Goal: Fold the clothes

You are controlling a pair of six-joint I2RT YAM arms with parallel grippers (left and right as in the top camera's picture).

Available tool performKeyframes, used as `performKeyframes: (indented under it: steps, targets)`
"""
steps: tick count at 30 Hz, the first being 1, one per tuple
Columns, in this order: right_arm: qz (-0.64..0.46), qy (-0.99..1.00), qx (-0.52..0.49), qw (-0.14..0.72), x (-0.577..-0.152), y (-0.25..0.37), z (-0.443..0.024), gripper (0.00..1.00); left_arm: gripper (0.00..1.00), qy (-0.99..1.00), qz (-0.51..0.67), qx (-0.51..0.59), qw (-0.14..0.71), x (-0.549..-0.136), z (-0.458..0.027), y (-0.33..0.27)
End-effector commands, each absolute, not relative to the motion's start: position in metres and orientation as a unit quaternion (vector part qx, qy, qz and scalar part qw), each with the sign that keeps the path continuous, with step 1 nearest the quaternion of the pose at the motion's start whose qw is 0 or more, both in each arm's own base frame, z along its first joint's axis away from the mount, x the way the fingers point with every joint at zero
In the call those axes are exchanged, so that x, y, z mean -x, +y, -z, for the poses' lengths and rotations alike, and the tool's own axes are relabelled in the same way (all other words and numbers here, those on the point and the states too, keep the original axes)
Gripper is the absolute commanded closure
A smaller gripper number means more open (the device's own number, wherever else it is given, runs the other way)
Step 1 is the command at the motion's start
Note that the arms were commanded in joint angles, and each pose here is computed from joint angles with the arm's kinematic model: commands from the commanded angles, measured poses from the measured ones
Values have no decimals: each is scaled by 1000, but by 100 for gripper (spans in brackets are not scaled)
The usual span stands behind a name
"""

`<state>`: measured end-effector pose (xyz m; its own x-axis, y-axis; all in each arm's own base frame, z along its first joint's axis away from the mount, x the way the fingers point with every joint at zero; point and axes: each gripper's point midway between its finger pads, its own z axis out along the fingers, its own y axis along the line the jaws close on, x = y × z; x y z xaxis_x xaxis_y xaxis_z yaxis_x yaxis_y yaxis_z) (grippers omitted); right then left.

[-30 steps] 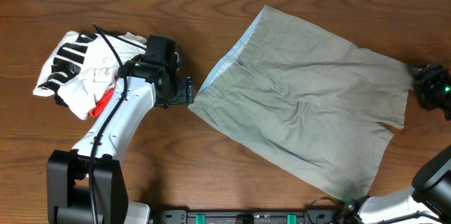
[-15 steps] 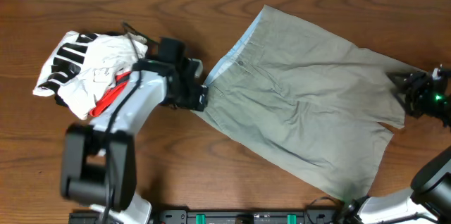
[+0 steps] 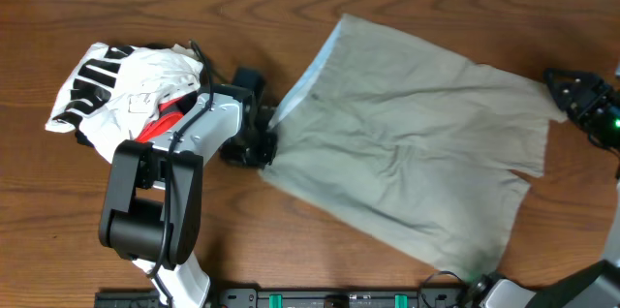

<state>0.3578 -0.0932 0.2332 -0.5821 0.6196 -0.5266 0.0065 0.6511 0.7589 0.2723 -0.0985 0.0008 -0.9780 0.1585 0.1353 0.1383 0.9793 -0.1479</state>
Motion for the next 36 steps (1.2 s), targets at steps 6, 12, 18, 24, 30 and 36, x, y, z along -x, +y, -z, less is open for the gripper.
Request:
performKeyframes:
  steps: [6, 12, 18, 24, 30, 36]
  targets:
    - [-267, 877, -245, 316, -353, -72, -180, 36, 94, -972, 77, -122, 184, -220, -11, -39]
    - [-190, 921, -249, 232, -338, -55, -139, 36, 63, -967, 76, -123, 210, -208, -18, -40]
    - [-201, 943, -235, 124, -305, -16, -115, 44, 62, -981, 54, -106, 150, -232, -38, -44]
    - [-167, 964, -207, 25, -260, 8, -98, 59, 45, -997, 11, -69, 13, -283, -70, -54]
    - [-107, 964, -244, -4, -238, 10, -54, 65, 40, -994, -53, -6, -96, -330, -86, -78]
    - [-160, 959, -235, 19, -239, 27, -24, 70, 41, -963, -144, 128, -187, -367, -100, -128]
